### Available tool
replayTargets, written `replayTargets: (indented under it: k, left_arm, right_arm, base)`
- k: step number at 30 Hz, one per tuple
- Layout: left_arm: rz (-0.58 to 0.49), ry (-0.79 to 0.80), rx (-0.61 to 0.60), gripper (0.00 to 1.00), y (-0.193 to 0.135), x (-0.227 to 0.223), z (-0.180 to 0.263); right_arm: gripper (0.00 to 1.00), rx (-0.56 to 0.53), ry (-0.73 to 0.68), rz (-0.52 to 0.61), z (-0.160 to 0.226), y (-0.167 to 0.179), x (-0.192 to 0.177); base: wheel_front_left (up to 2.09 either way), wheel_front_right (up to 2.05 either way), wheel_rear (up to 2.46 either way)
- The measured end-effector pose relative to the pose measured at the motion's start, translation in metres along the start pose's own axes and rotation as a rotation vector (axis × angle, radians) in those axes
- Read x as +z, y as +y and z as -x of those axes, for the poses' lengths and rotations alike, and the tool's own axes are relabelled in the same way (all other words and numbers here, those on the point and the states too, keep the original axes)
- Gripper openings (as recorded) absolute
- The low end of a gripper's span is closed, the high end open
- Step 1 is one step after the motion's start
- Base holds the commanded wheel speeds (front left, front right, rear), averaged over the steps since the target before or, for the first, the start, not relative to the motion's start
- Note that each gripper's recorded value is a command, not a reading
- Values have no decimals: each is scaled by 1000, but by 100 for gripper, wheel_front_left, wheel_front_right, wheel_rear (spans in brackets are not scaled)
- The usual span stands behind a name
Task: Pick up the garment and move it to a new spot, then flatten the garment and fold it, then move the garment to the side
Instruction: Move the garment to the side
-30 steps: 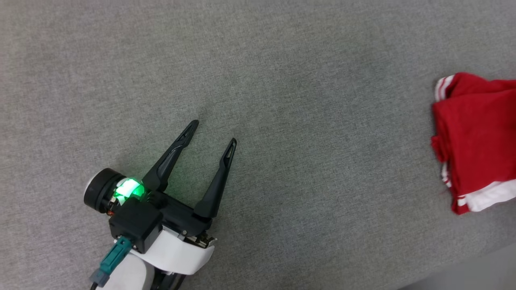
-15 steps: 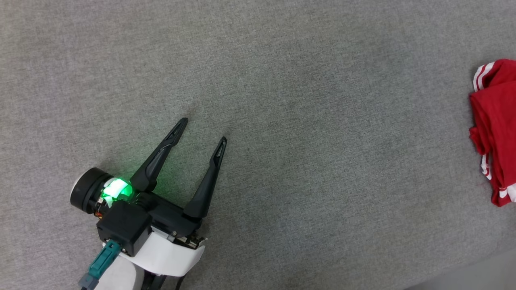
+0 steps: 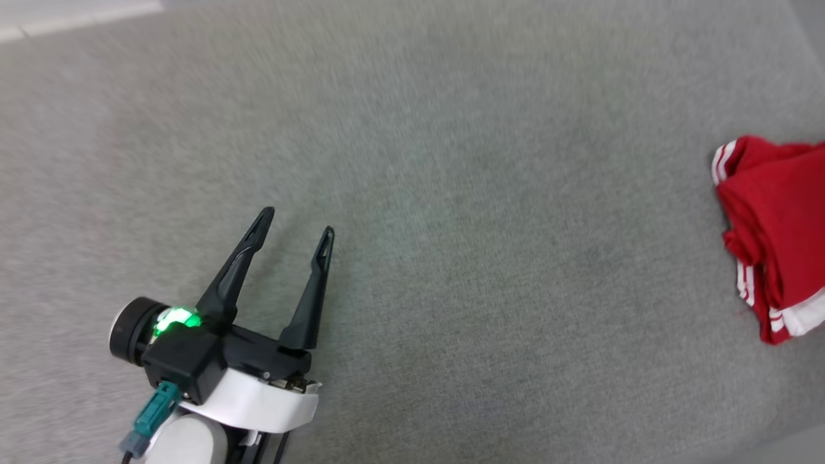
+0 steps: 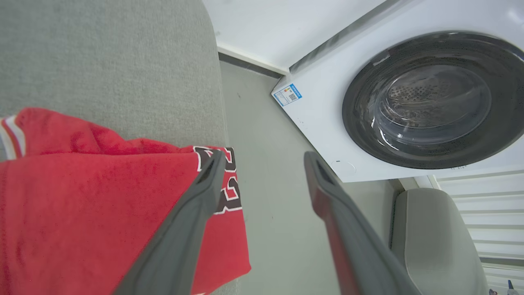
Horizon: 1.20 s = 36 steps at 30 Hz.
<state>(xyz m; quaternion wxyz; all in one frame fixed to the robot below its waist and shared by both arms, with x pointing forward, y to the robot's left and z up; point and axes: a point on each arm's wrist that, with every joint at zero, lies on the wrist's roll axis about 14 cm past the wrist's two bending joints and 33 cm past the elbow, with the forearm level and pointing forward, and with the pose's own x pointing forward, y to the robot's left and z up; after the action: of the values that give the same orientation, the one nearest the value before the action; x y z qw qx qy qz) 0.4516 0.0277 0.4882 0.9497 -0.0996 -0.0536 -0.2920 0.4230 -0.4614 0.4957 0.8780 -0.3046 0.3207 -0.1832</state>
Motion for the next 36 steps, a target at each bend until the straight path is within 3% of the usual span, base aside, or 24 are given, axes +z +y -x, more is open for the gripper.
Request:
replayTargets:
  k: [9,16,26,36]
  left_arm:
    - [-71,-105,196,100,24,63,41]
    - [-131,-145,347,100,46,93,89]
    - [-150,-142,491,100,64,100,138]
    - [-156,-109,504,100,64,91,145]
  right_arm:
    - [100,100,-505,-305,83,24,113]
    - [100,245,-803,-564,158,70,161]
    - [100,419,-859,-783,195,138,146]
    - [100,481,-810,-818,200,178,120]
  base:
    - [0,0,0]
    - [0,0,0]
    - [0,0,0]
    - [0,0,0]
